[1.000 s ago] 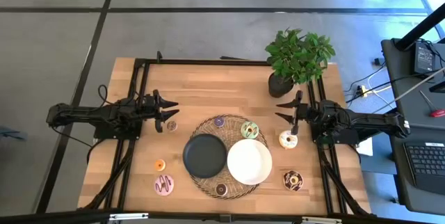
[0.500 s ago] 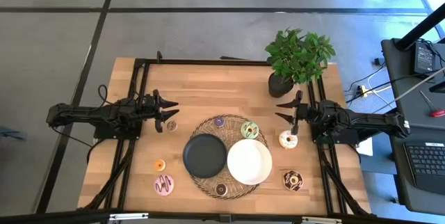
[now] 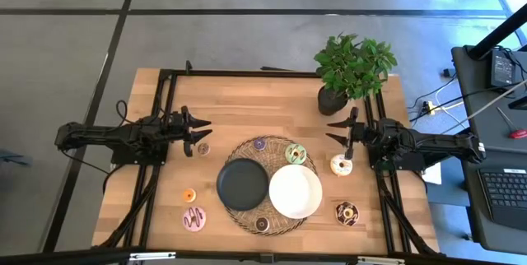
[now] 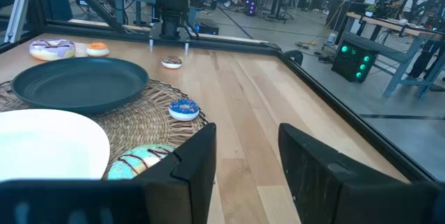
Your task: Pick & Place donuts
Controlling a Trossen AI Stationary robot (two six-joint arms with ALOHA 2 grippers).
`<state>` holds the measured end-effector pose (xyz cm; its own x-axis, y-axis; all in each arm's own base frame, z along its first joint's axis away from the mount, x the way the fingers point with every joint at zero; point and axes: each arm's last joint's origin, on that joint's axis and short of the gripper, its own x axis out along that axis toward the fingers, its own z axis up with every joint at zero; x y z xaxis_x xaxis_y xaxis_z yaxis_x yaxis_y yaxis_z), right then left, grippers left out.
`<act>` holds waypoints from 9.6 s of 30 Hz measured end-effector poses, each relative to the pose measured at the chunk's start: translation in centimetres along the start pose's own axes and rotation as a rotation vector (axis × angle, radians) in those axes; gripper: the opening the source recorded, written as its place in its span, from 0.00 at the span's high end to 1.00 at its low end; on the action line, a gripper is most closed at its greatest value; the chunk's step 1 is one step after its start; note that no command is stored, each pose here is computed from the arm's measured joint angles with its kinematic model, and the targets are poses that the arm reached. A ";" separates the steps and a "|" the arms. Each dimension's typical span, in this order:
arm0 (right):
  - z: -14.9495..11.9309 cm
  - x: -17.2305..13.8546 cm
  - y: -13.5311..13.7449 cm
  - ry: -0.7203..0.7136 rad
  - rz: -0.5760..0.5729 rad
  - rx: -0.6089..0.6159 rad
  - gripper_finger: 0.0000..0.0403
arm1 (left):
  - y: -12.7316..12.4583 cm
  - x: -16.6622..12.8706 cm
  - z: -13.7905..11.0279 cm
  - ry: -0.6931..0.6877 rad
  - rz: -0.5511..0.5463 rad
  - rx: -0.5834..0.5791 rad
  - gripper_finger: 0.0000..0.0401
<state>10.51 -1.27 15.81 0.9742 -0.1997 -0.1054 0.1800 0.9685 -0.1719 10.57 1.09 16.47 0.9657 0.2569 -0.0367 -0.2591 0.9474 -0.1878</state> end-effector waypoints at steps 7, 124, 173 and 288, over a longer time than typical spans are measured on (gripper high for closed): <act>0.0 0.0 0.0 0.000 0.000 0.000 0.61 | 0.0 0.0 0.0 0.001 0.000 0.001 0.63; 0.0 0.0 -0.2 -0.002 -0.055 0.181 0.61 | -0.6 3.8 -2.9 1.069 0.513 -0.450 0.78; 0.0 0.0 -0.2 -0.001 -0.055 0.186 0.61 | -11.3 17.7 -1.8 1.206 -0.021 -0.232 0.96; -0.2 0.2 -0.2 0.025 -0.078 0.177 0.61 | -4.4 22.4 -1.9 0.902 0.227 -0.050 0.85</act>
<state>10.62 -1.51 15.65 0.9531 -0.2764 -0.1230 0.2778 0.9606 -0.0057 33.35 2.27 14.60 0.5427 0.1704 -0.8225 -0.4626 0.8779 -0.1234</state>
